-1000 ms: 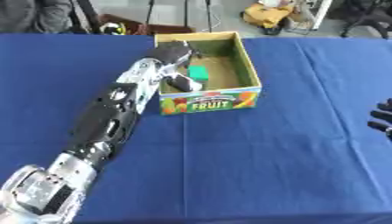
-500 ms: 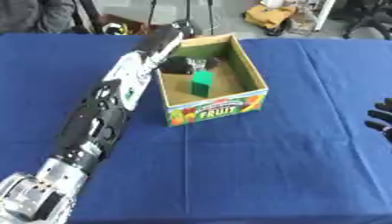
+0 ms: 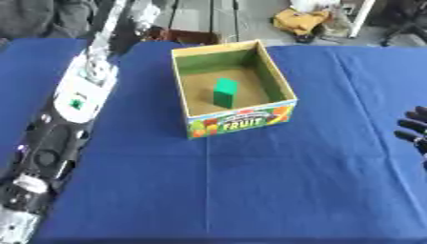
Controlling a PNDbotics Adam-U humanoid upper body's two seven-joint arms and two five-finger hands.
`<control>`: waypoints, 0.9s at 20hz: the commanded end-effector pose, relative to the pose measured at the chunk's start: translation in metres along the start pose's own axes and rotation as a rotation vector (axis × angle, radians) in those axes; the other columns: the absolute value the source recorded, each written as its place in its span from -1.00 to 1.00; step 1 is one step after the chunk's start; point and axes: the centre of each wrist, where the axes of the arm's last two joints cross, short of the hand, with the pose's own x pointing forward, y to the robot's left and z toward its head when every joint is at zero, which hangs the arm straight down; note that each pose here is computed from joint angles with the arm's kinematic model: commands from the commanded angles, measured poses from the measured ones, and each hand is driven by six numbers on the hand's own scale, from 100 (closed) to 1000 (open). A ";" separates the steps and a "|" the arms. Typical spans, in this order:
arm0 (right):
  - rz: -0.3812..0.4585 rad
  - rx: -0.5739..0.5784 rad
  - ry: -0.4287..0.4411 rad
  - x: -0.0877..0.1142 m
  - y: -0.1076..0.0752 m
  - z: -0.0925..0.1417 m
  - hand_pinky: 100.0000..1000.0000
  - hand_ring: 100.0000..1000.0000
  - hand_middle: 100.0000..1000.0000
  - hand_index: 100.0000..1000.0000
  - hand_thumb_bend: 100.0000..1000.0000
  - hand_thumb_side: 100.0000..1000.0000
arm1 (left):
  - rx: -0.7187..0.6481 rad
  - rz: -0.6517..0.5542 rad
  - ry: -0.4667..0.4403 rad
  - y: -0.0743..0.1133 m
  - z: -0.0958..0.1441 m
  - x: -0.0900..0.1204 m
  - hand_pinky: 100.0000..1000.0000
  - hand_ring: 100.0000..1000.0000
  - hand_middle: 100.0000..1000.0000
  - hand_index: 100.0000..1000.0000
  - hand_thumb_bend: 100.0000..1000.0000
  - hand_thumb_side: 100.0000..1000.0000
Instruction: Pick up objects on the table and place them in the box.
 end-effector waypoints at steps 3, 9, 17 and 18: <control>0.029 -0.007 -0.023 0.007 -0.009 -0.003 0.39 0.45 0.37 0.55 -1.00 1.00 | 0.061 0.145 0.080 0.029 0.027 0.004 0.54 0.28 0.22 0.39 0.04 0.96; 0.026 -0.009 -0.025 0.008 -0.009 -0.004 0.39 0.45 0.37 0.55 -1.00 1.00 | 0.086 0.214 0.138 0.032 0.046 -0.002 0.54 0.27 0.21 0.38 0.04 1.00; 0.025 -0.012 -0.025 0.008 -0.010 -0.003 0.39 0.45 0.37 0.55 -1.00 1.00 | 0.099 0.233 0.198 0.035 0.060 -0.012 0.53 0.25 0.18 0.37 0.03 1.00; 0.026 -0.011 -0.026 0.008 -0.009 -0.003 0.39 0.45 0.37 0.55 -1.00 1.00 | 0.100 0.235 0.199 0.035 0.061 -0.012 0.53 0.24 0.18 0.37 0.04 1.00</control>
